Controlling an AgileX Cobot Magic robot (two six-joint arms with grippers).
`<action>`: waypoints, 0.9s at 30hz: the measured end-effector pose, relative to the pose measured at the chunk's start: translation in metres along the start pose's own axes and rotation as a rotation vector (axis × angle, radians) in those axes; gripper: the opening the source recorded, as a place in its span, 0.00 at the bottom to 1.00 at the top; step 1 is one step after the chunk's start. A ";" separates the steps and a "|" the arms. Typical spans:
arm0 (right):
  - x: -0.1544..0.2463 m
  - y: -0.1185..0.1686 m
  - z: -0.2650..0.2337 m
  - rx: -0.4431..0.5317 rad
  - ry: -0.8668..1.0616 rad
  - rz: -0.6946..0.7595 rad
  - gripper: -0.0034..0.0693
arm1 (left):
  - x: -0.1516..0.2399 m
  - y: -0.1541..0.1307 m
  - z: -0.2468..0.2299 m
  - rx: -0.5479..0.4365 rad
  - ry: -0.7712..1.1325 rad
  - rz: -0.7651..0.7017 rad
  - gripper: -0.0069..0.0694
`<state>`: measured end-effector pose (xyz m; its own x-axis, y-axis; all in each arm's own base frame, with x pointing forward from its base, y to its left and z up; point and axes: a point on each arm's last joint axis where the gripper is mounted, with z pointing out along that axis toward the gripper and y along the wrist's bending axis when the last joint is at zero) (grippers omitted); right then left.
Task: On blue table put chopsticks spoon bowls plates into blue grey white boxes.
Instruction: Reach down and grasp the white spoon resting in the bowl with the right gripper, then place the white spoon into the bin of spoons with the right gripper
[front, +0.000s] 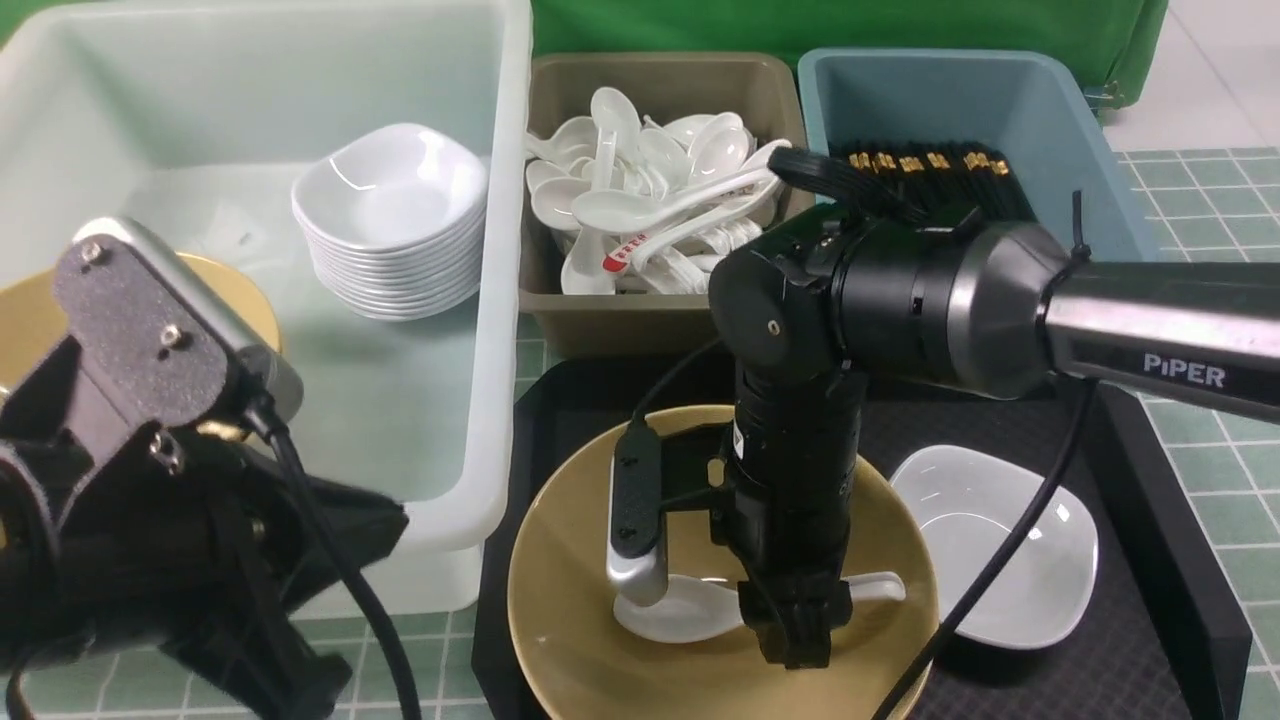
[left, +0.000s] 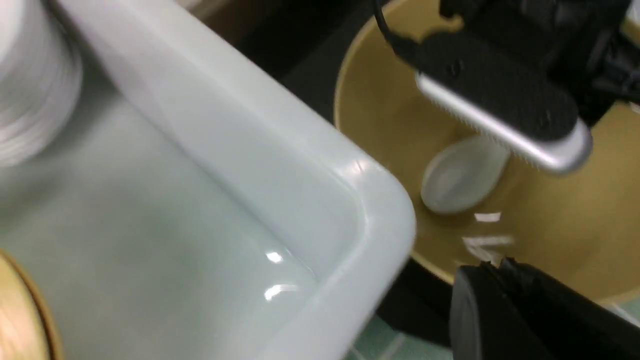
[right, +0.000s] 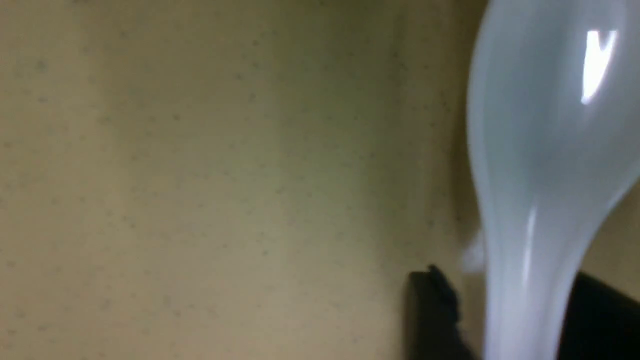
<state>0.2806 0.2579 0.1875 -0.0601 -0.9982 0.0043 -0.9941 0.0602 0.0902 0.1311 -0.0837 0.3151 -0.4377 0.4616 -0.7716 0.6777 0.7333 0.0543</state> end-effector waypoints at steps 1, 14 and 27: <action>0.000 -0.001 -0.002 0.008 0.000 0.005 0.39 | -0.002 0.001 0.000 -0.011 -0.022 -0.013 0.07; 0.006 -0.035 -0.128 0.396 -0.253 0.159 0.28 | -0.070 0.093 -0.003 -0.291 -0.108 -0.321 0.07; 0.031 -0.162 -0.124 0.701 -0.805 0.730 0.37 | -0.086 0.088 0.058 0.143 0.017 -0.170 0.07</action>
<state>0.4508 0.2168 0.2965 -0.4002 -0.4675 -0.7882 -0.5287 0.8203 -0.2181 0.2624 -0.0880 0.3501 -0.5615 0.3469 -0.7513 0.6700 0.7234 -0.1667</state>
